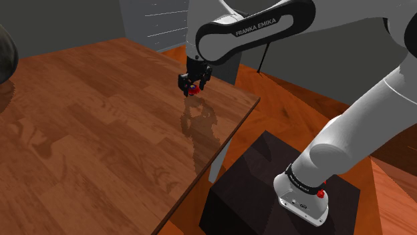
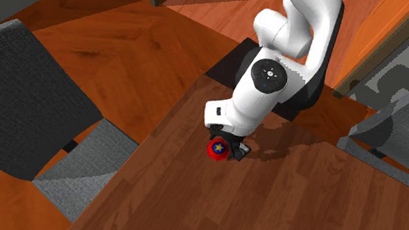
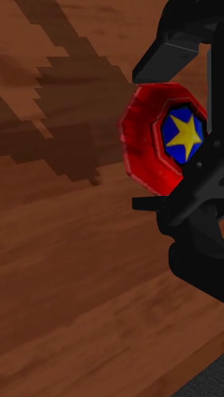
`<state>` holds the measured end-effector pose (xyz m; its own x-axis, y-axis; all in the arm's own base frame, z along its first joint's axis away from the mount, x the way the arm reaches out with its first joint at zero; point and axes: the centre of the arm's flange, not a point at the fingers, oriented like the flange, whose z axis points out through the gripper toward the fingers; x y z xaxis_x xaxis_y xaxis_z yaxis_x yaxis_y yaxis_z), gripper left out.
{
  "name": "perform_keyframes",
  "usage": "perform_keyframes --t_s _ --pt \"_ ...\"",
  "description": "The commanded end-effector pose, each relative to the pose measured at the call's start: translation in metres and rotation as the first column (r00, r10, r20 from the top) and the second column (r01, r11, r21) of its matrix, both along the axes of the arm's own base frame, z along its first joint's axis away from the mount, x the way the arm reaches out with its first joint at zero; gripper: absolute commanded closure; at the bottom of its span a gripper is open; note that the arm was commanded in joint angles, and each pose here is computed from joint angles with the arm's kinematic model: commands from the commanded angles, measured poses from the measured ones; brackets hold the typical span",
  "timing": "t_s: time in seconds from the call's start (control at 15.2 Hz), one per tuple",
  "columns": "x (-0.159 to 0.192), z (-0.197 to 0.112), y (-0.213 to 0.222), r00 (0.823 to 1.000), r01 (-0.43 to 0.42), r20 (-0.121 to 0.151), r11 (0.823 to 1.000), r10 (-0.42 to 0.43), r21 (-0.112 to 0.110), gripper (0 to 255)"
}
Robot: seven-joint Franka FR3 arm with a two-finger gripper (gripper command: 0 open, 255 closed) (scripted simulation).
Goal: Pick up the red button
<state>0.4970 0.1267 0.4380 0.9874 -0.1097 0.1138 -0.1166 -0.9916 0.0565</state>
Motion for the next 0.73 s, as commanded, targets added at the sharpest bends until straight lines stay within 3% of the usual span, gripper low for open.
perform_keyframes --t_s 0.0,0.2,0.66 --pt "0.0 -0.001 0.001 1.0 -0.001 -0.002 1.0 0.001 0.0 255" --pt "0.0 -0.001 0.001 1.0 -0.001 -0.002 1.0 0.001 0.0 255" --pt "0.0 0.036 0.001 1.0 -0.001 -0.002 1.0 0.001 0.0 255"
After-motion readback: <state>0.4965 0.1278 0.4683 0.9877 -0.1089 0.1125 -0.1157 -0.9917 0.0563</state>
